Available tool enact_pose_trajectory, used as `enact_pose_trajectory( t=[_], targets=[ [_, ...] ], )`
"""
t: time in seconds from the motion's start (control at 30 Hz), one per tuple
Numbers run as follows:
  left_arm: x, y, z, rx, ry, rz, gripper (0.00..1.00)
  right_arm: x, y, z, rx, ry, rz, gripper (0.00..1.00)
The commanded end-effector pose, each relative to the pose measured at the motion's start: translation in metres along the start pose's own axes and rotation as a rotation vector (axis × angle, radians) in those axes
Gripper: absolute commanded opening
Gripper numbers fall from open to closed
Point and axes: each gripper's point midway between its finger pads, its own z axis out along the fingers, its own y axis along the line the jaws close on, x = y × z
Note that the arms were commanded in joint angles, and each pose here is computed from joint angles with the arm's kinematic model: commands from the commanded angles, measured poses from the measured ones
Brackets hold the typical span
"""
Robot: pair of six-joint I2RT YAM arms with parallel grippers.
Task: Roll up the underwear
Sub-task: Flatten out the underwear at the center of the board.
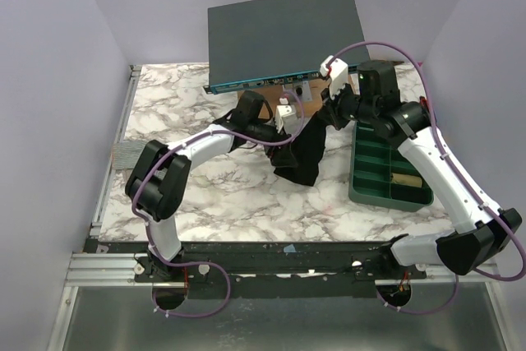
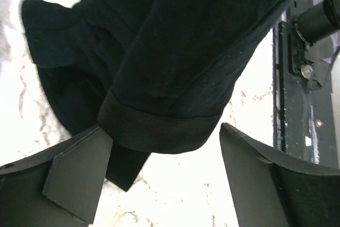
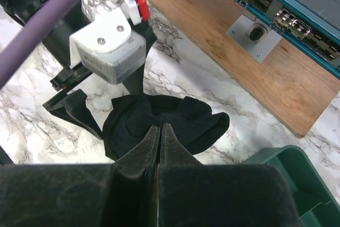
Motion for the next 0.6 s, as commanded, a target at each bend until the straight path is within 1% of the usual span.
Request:
enact_pose_trajectory(
  t=[0.0,0.2,0.4,0.5,0.57],
  targets=[
    [0.006,-0.023,0.009,0.118,0.020,-0.005,0.81,-0.002,0.000,-0.005,-0.003,-0.015,0.000,0.01],
    [-0.006,-0.027,0.010,0.158,-0.004,-0.034,0.67,0.000,0.000,-0.004,-0.001,-0.010,0.003,0.00],
    [-0.020,-0.018,-0.005,0.131,-0.064,-0.068,0.65,0.004,-0.002,-0.005,0.011,-0.007,0.002,0.01],
    [-0.031,-0.007,-0.016,0.120,-0.126,-0.134,0.62,0.007,-0.003,-0.005,0.014,-0.005,0.005,0.01],
    [-0.035,-0.006,-0.018,0.123,-0.140,-0.155,0.61,0.008,-0.003,-0.006,0.013,-0.008,0.007,0.01]
  ],
)
